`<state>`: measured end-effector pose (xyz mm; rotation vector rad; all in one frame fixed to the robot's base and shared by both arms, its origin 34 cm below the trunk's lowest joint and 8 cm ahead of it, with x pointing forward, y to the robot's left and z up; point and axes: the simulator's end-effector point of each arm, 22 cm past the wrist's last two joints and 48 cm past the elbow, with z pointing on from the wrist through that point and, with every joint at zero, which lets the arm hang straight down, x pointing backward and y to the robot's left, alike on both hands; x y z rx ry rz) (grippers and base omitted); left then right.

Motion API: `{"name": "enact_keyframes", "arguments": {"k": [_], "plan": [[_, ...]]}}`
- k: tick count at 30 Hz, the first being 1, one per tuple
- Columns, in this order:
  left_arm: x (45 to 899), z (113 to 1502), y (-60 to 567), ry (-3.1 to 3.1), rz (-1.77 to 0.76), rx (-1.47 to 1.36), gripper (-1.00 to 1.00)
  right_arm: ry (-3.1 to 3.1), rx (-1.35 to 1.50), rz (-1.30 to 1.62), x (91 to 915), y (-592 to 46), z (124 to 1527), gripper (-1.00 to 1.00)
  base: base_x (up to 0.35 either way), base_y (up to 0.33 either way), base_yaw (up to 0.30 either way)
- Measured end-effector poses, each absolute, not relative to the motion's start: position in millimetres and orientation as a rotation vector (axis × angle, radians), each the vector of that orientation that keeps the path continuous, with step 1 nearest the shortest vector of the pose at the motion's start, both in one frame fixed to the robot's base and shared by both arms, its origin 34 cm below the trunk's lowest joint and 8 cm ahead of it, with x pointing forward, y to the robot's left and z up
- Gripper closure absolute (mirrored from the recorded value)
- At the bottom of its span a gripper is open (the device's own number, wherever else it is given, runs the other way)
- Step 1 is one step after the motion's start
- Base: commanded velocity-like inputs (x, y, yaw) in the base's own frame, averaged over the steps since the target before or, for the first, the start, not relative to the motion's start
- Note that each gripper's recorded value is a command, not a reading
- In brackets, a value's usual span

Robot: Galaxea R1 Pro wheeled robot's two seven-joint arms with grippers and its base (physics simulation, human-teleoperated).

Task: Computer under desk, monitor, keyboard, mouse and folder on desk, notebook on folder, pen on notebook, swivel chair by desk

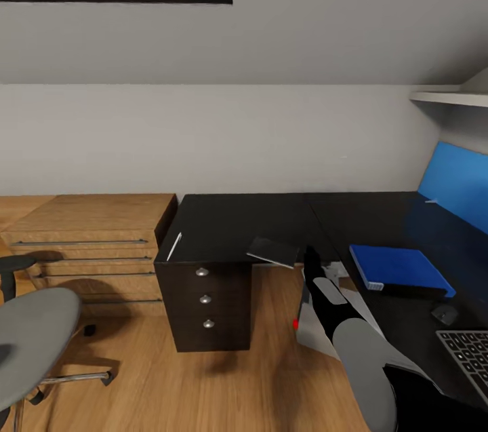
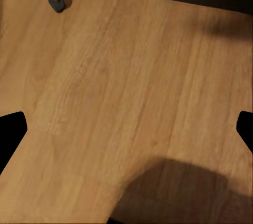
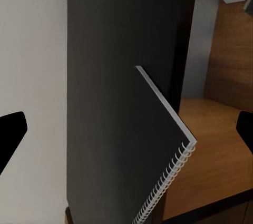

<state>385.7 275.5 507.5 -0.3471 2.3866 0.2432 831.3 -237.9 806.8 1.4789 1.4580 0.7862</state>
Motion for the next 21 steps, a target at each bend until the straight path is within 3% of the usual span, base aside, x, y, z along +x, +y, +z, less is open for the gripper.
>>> {"name": "enact_keyframes", "arguments": {"k": [12, 21], "plan": [[497, 548, 228, 2.459, -0.036, -0.429, -1.00, 1.458, 1.479, 0.785, 830, -240, 786, -1.00, 0.000, 0.000, 0.000], [493, 532, 231, 2.520, -0.083, -0.483, -1.00, 1.483, 1.470, 0.812, 830, -233, 769, -1.00, 0.000, 0.000, 0.000]]}}
